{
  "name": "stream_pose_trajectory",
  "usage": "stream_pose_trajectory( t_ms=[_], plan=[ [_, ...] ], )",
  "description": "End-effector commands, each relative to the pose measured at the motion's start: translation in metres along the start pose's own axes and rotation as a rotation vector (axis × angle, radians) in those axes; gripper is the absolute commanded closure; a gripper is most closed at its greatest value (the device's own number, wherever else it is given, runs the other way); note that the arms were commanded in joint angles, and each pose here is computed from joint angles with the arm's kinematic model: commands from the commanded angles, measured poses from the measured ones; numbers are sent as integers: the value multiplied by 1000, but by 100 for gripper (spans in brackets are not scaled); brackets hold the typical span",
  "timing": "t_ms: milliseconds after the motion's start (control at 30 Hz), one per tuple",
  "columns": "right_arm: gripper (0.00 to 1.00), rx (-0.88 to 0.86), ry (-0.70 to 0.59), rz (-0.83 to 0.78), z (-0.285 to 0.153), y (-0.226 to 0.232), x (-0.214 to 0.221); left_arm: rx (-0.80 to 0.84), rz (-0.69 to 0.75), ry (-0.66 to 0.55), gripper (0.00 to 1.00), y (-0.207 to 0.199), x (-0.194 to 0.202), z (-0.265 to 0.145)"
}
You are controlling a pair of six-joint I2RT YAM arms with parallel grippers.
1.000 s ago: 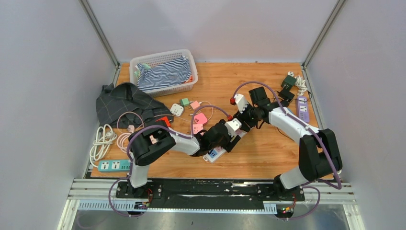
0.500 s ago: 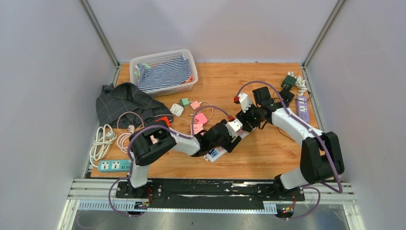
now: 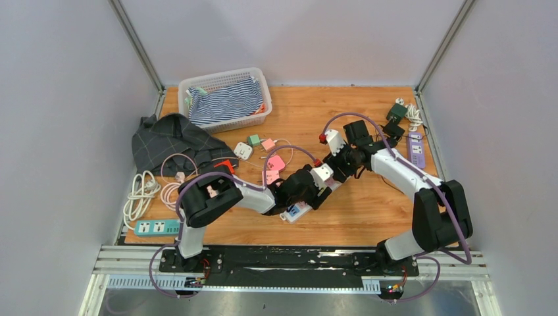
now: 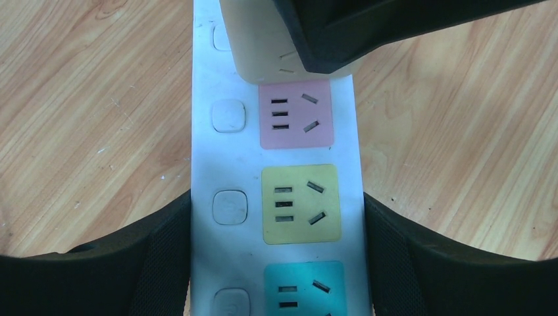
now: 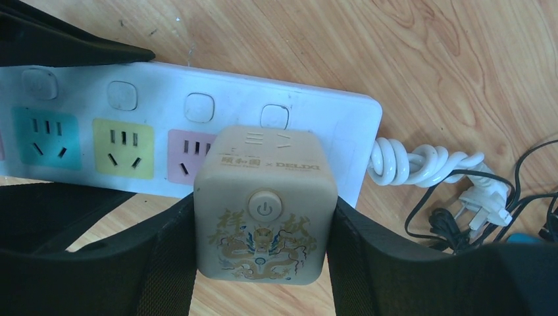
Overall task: Pull the plug off the socket
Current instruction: Remove the plug from the socket.
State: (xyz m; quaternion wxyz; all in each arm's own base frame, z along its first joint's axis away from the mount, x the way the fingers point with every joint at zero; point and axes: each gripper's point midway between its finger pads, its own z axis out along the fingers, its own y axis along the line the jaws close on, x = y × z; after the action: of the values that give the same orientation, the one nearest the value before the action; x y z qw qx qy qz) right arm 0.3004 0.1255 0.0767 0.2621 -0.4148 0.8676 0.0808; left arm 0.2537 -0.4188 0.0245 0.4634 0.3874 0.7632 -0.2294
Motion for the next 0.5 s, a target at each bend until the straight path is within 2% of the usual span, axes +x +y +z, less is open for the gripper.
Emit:
stream_pose_trajectory(
  t_ms=[0, 100, 133, 233, 300, 333, 467],
  plan=[
    [100, 124, -19, 5, -13, -27, 0, 20, 40, 75, 100, -1, 25, 1],
    [100, -90, -99, -33, -12, 12, -12, 20, 40, 76, 100, -2, 26, 1],
    [100, -418, -180, -84, -22, 71, -25, 22, 41, 74, 100, -2, 25, 1],
    [100, -561, -219, -124, -34, 100, -33, 23, 41, 73, 100, -1, 24, 1],
    [100, -519, -200, -126, -30, 95, -31, 22, 42, 74, 100, -1, 25, 0],
    [100, -440, -165, -104, -23, 82, -28, 22, 41, 73, 100, -1, 24, 1],
    [100, 10, -17, -34, -6, -4, -3, 23, 42, 74, 100, -2, 25, 0]
  ],
)
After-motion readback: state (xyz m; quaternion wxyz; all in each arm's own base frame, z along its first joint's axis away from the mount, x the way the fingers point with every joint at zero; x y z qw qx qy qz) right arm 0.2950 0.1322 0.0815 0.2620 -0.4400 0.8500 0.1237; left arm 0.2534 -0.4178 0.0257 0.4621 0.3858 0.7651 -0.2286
